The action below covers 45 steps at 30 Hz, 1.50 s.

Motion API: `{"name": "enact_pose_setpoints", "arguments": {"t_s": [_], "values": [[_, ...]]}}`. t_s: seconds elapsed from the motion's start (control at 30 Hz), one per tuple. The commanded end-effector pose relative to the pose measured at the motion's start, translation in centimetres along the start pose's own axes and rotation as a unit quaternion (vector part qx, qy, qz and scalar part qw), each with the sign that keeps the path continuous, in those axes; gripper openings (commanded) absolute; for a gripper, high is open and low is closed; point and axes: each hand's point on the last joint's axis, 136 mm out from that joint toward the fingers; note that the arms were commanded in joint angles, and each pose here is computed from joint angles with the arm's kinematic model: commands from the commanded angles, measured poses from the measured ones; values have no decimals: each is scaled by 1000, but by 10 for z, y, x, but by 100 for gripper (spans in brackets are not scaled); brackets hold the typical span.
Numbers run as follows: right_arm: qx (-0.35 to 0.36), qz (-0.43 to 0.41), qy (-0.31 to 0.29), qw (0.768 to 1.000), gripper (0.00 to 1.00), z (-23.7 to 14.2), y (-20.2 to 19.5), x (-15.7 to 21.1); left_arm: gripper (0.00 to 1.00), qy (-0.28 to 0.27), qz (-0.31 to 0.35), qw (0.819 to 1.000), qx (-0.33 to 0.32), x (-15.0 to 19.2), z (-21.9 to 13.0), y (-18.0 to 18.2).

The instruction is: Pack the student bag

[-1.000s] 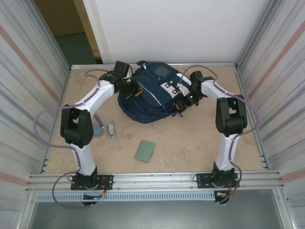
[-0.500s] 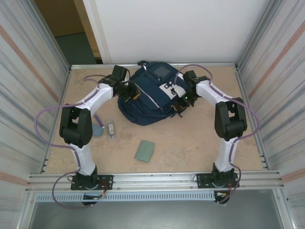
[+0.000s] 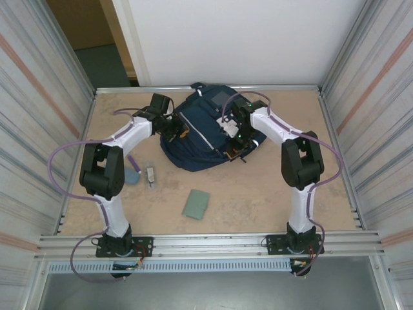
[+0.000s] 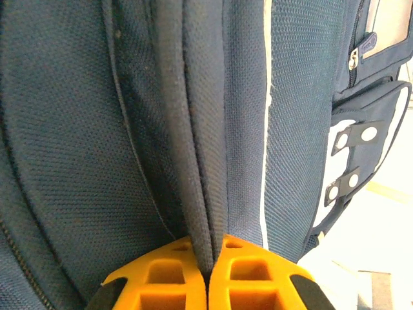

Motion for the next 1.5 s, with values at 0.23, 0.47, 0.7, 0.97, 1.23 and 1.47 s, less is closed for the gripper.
{"name": "enact_pose_setpoints", "arguments": {"t_s": [0.23, 0.47, 0.7, 0.97, 1.23, 1.47], "values": [[-145, -33, -6, 989, 0, -3, 68, -8, 0, -9, 14, 998, 54, 3, -8, -38], [-172, -46, -26, 984, 0, 0, 94, -16, 0, -5, 18, 998, 61, 8, -6, -46], [-173, -47, -58, 982, 0, 2, 122, -30, 0, 3, 18, 998, 66, 15, 0, -51], [-147, -10, -111, 983, 1, 7, 137, -54, 0, 12, 15, 998, 68, 24, 7, -53], [-128, 121, -233, 956, 2, 0, 134, -87, 4, 29, 3, 997, 72, 32, 19, -45], [-139, 196, -241, 940, 20, 20, 133, -85, 21, 38, 9, 996, 79, 30, 13, -37]]}}
Point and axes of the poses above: each hand's point on the last joint's axis, 136 mm out from that joint toward the fingers, its own z axis out along the fingers, its own y axis along the line the jaws close on, x = y × z, and after that the axes turned 6 degrees about z, right-handed
